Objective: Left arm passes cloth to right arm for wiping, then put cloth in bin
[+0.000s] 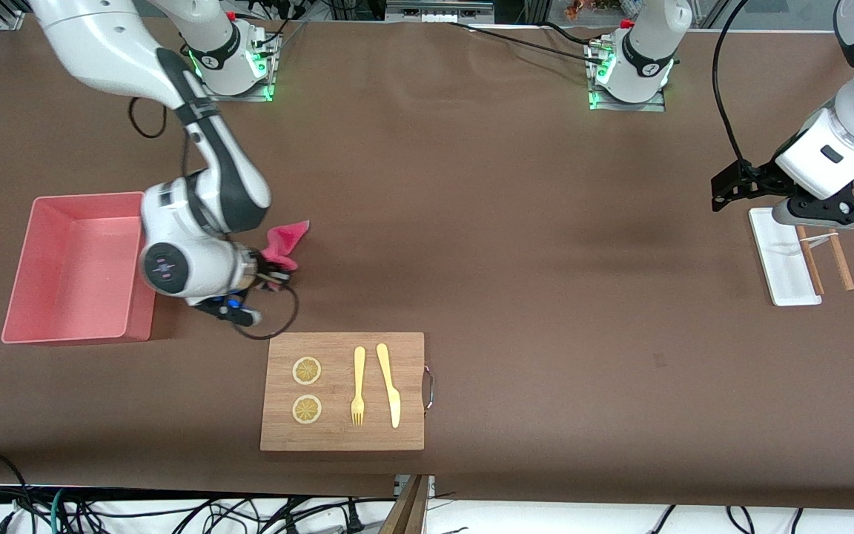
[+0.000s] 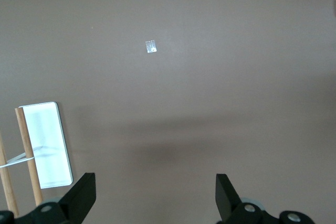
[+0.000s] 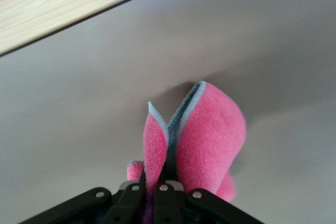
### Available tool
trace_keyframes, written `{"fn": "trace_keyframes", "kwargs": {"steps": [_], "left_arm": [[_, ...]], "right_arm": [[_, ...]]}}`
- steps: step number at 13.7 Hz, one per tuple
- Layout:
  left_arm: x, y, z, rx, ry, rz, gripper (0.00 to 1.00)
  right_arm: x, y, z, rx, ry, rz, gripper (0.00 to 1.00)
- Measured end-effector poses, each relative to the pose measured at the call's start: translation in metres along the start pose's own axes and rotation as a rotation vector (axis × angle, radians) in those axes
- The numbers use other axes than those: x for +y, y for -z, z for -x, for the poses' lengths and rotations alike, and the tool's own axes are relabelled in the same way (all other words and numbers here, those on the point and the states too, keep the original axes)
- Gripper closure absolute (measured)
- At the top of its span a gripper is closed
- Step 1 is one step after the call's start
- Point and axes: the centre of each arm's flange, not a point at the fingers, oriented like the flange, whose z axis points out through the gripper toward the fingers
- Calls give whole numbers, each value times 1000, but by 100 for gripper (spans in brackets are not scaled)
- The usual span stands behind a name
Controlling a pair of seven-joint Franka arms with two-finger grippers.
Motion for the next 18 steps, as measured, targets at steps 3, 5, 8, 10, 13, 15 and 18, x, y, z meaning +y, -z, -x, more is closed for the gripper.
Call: {"fn": "trace_keyframes", "kwargs": {"steps": [3, 5, 8, 10, 13, 15, 18], "left_arm": [[-2, 0, 0, -1, 6, -2, 0], [-1, 0, 0, -1, 7, -2, 0], [-3, -1, 1, -11, 11, -2, 0], [-5, -2, 1, -16, 15, -2, 0], [-6, -4, 4, -36, 18, -3, 0], [-6, -5, 5, -45, 20, -3, 0], [-7, -5, 5, -46, 23, -3, 0]], "right_arm": [[-67, -20, 49, 32, -98, -65, 98], [-101, -23, 77, 38, -162, -123, 98], [-136, -27, 108, 32, -245, -204, 98], [-147, -29, 114, 30, -298, -248, 98], [-147, -34, 109, 21, -322, -247, 98], [-129, -40, 94, -1, -286, -174, 98], [-71, -41, 41, -38, -190, -57, 98]]}}
